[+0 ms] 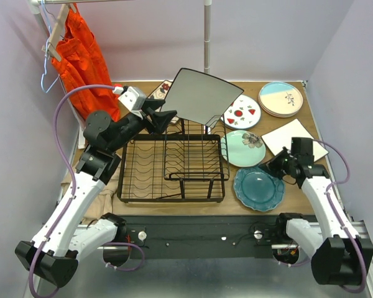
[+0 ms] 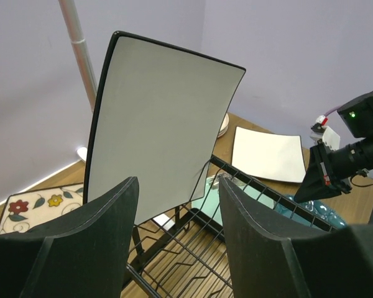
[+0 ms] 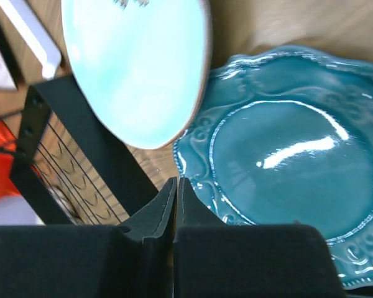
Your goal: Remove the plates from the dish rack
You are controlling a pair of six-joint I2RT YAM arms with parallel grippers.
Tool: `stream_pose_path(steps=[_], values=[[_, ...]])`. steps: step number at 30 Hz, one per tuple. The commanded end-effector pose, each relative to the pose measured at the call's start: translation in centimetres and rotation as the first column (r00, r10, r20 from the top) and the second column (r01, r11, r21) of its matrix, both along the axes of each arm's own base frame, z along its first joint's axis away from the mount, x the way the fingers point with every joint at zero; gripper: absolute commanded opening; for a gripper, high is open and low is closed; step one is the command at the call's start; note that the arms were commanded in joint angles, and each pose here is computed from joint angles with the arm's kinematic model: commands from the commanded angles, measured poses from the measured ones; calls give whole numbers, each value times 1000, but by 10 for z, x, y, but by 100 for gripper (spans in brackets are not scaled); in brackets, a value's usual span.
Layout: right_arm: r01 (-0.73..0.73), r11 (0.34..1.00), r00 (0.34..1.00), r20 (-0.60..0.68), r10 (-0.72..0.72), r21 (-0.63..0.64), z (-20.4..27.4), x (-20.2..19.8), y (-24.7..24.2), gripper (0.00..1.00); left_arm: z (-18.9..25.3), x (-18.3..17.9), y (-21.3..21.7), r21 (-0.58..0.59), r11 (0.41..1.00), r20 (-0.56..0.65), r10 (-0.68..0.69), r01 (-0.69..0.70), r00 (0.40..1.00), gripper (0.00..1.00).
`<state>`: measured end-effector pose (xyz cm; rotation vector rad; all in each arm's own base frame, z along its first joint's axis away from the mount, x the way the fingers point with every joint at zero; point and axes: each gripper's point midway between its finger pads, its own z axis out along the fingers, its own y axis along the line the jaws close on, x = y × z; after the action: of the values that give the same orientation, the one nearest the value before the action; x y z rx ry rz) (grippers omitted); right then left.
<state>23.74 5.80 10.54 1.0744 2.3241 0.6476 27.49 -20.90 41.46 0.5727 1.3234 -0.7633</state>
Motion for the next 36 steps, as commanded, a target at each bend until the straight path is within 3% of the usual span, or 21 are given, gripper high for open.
stream_pose_path(steps=[1,10,16,29,36], values=[[-146,981,982,101,160,-130,22,29,21,10,16,3,17,-16,996,58,94,-93,994,63],[-290,928,941,107,321,-234,22,40,59,3,24,6,28,-26,987,76,157,-155,985,63],[-355,905,924,57,377,-233,2,34,79,1,33,3,40,-51,977,102,210,-206,972,63],[-379,897,921,3,389,-227,-35,21,99,1,30,4,45,-43,972,107,235,-231,966,64],[-371,882,925,-36,378,-291,-52,17,97,1,31,3,44,-44,973,108,230,-227,967,64]])
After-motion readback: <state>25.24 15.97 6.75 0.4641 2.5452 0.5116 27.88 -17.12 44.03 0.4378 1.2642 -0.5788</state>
